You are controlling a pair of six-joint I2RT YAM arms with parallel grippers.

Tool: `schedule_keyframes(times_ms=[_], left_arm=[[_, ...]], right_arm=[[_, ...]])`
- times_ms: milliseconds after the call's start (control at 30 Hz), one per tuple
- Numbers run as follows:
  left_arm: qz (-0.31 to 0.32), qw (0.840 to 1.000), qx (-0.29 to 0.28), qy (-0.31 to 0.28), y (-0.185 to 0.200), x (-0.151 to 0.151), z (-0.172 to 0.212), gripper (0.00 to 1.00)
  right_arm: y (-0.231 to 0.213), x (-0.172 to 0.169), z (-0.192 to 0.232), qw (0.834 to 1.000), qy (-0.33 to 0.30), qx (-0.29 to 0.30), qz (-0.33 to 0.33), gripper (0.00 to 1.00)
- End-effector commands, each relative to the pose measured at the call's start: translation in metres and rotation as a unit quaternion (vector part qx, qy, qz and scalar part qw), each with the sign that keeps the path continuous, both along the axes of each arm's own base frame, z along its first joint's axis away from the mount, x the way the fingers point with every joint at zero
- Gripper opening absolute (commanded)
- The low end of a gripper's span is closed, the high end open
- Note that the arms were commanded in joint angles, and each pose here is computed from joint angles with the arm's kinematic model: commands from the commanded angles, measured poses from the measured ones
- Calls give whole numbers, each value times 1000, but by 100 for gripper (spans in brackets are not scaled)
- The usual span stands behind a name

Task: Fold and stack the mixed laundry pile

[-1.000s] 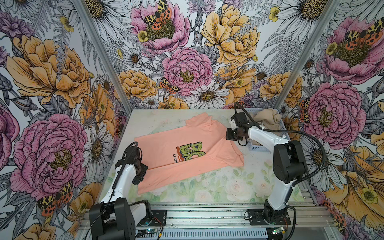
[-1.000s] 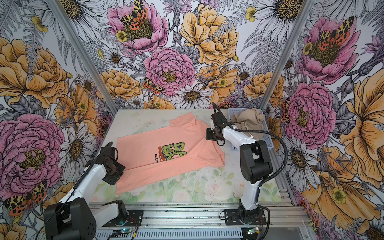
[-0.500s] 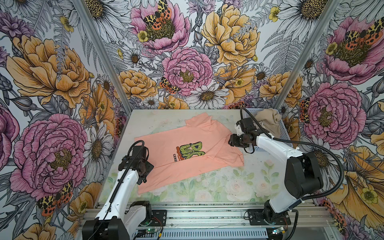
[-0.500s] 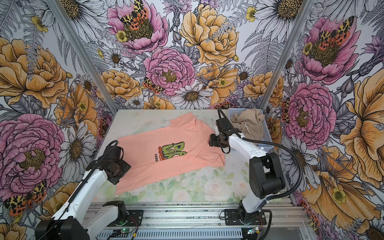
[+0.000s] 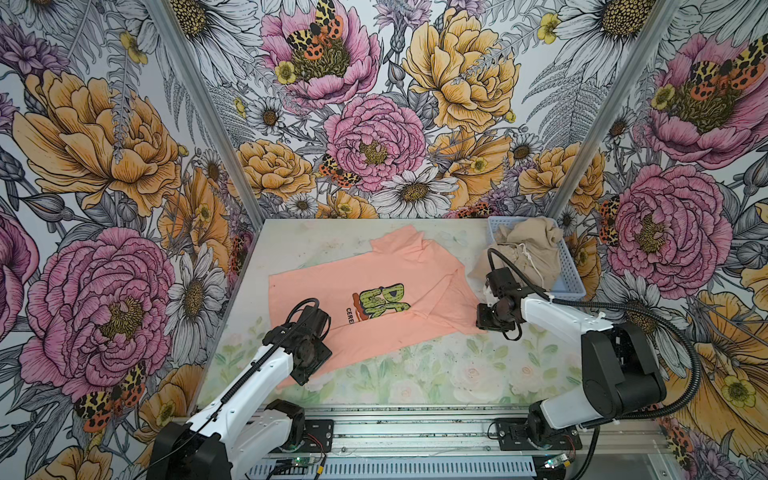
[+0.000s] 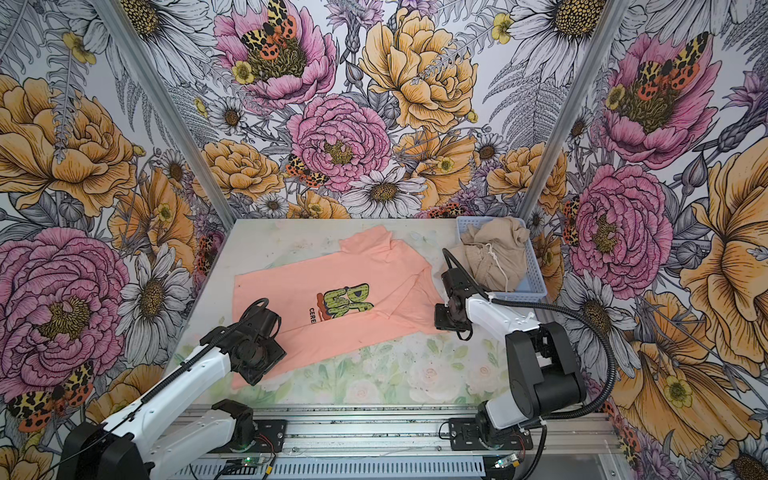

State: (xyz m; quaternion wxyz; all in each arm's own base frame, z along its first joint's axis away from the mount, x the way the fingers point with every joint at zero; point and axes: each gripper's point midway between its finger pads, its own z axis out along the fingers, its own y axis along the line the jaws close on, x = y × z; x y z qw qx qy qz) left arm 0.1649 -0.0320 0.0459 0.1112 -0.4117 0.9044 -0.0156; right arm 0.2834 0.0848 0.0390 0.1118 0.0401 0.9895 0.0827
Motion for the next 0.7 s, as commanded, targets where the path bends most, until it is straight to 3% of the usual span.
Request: schedule_keyframes(times_ms=[0, 67, 167, 467, 567, 667], left_arm=[[16, 1000, -16, 1, -2, -4, -6, 62], [19, 1000, -17, 9, -2, -6, -12, 58], [26, 999, -15, 19, 2, -10, -19, 53], [33, 998, -30, 36, 4, -8, -28, 48], [32, 998, -30, 38, 5, -7, -27, 48], [38, 998, -30, 35, 6, -7, -27, 45]], right_arm=[[-5, 9, 1, 1000, -22, -10, -4, 30], [-9, 10, 0, 1000, -23, -16, -6, 12], [-16, 14, 3, 999, -28, -19, -12, 0], [-36, 31, 13, 998, -43, -46, -15, 0], [-24, 28, 15, 999, -35, -10, 0, 0], [-13, 20, 18, 999, -33, 26, 1, 18]])
